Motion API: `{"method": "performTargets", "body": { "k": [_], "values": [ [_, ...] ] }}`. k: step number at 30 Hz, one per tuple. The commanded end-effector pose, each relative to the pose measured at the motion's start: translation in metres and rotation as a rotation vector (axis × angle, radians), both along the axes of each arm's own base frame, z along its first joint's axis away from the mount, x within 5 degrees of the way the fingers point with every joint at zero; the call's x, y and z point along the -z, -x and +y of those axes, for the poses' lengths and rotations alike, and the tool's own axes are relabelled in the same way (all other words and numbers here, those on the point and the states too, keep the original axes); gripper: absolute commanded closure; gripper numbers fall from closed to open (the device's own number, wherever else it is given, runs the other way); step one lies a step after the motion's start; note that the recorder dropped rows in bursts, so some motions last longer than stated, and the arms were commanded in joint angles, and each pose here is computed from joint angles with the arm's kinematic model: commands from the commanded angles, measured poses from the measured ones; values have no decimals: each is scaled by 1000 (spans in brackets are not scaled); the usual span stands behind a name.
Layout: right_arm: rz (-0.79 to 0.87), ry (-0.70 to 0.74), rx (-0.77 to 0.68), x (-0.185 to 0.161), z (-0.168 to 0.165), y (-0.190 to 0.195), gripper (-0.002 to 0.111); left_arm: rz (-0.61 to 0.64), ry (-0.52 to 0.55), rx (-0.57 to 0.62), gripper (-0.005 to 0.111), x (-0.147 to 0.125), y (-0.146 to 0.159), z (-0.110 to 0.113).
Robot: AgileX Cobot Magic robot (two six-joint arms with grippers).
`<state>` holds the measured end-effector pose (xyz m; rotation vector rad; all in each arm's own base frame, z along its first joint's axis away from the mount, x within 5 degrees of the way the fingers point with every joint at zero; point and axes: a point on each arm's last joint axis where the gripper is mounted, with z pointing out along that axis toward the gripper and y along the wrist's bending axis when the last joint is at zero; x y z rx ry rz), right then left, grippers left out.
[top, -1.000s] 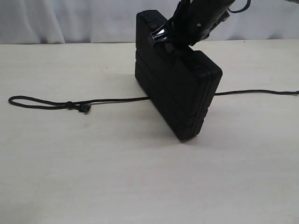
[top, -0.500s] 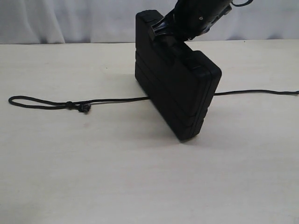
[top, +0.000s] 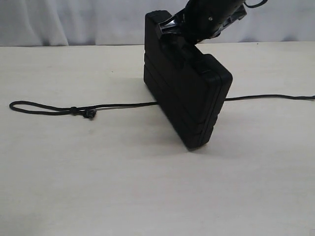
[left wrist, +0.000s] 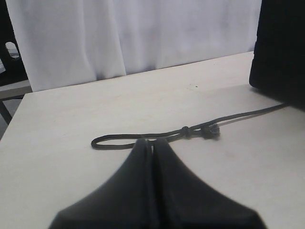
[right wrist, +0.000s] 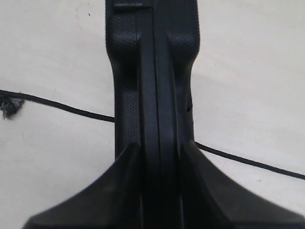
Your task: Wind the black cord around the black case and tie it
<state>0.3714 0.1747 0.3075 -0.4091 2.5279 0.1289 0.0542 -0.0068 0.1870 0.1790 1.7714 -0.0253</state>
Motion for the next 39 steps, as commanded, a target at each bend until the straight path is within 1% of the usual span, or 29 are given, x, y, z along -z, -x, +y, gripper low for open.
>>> {"method": "performTargets", "body": {
  "k": [1,5,8,14,17,21,22,25,27,29,39],
  "values": [
    [46,-34,113,-4,-5,6,104,-11,9,8,107,0,0,-1],
    [48,48,204,-10,-18,10,104,-11,9,8,107,0,0,-1],
    [73,73,244,-10,-22,13,104,-11,9,8,107,0,0,-1],
    [77,42,283,0,-21,13,104,-11,9,8,107,0,0,-1],
    [75,35,278,7,-21,13,104,-11,9,8,107,0,0,-1],
    [72,12,266,8,-18,12,103,-11,9,8,107,0,0,-1],
    [73,2,257,8,-17,12,102,-11,9,8,107,0,0,-1],
    [87,-36,236,8,-13,13,92,-11,9,8,107,0,0,-1],
    [89,-39,237,8,-13,13,85,-11,9,8,107,0,0,-1],
    [96,-35,238,8,-13,14,81,-11,9,8,107,0,0,-1],
    [119,-5,237,10,-15,16,80,-11,9,8,107,0,0,-1]
  ]
}}
